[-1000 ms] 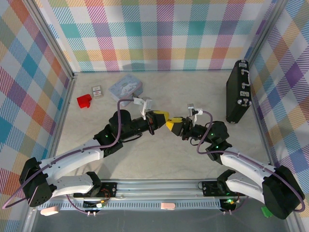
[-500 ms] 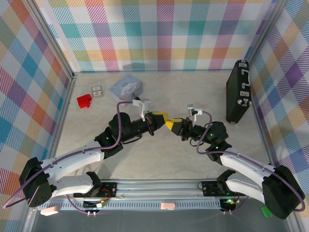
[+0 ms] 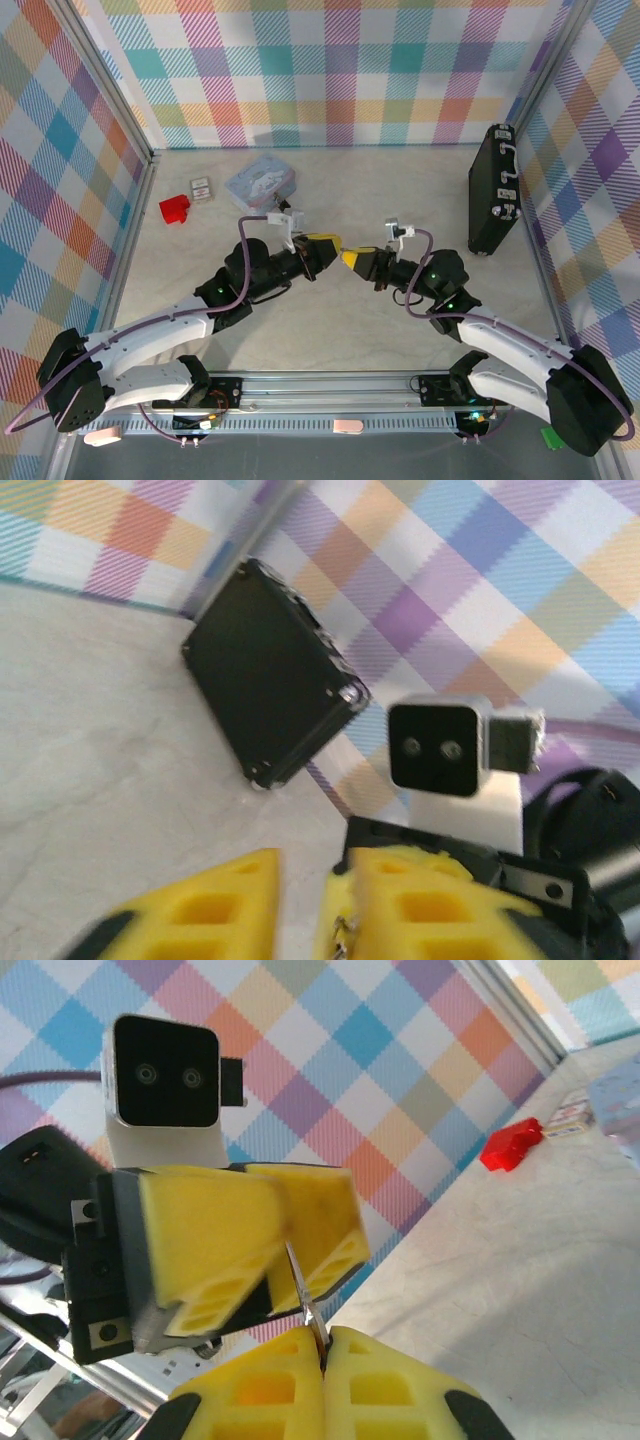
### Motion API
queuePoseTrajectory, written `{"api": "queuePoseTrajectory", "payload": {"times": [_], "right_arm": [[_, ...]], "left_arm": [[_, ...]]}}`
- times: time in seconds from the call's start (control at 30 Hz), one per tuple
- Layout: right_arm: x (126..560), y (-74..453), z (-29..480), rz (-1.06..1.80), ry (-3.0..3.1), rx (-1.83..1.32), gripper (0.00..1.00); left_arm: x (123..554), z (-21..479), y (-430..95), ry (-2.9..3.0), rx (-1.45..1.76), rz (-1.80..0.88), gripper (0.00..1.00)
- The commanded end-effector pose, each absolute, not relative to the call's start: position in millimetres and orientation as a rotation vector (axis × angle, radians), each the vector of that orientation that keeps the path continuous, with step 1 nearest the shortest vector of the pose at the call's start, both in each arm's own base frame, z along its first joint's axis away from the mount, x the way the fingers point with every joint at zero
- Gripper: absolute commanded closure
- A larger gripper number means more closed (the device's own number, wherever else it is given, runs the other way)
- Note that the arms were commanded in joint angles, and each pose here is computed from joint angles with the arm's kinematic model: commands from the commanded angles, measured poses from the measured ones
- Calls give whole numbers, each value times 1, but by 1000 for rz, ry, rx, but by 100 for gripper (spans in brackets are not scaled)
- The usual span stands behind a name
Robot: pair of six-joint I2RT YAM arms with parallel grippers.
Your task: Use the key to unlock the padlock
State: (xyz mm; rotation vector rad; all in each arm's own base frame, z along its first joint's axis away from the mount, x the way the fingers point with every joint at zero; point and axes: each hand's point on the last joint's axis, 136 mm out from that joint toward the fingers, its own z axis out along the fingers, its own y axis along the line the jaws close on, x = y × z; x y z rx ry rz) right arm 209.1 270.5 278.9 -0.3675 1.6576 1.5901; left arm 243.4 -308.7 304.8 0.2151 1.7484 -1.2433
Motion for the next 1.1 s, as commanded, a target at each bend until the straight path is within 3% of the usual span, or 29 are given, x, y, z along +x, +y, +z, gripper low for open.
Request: {"api": "queuePoseTrajectory", "payload": {"times": [0.0,0.13,0.17,0.3,0.4,0.63,1.07], "right_arm": [[229,267,271,1463,1818,-275,100],[245,254,236,1220,2040,-214,100],[246,250,228,1170,2083,-213,100],[247,236,211,1007,2199,-222,100],[244,220,203,874,2265,-230,100],[235,184,201,652,2268,-259,100],[221,166,180,696,2159,-167,100]], "left_arm": [[260,305,-286,1766,98,-1152,54],[274,290,-260,1823,-4,-1075,22],[282,283,-253,1854,-40,-1062,20],[301,251,-234,1997,-87,-917,19],[309,234,-212,2034,-75,-701,24],[338,211,-160,2146,-169,-444,18],[429,138,-167,2228,-433,-341,22]]}}
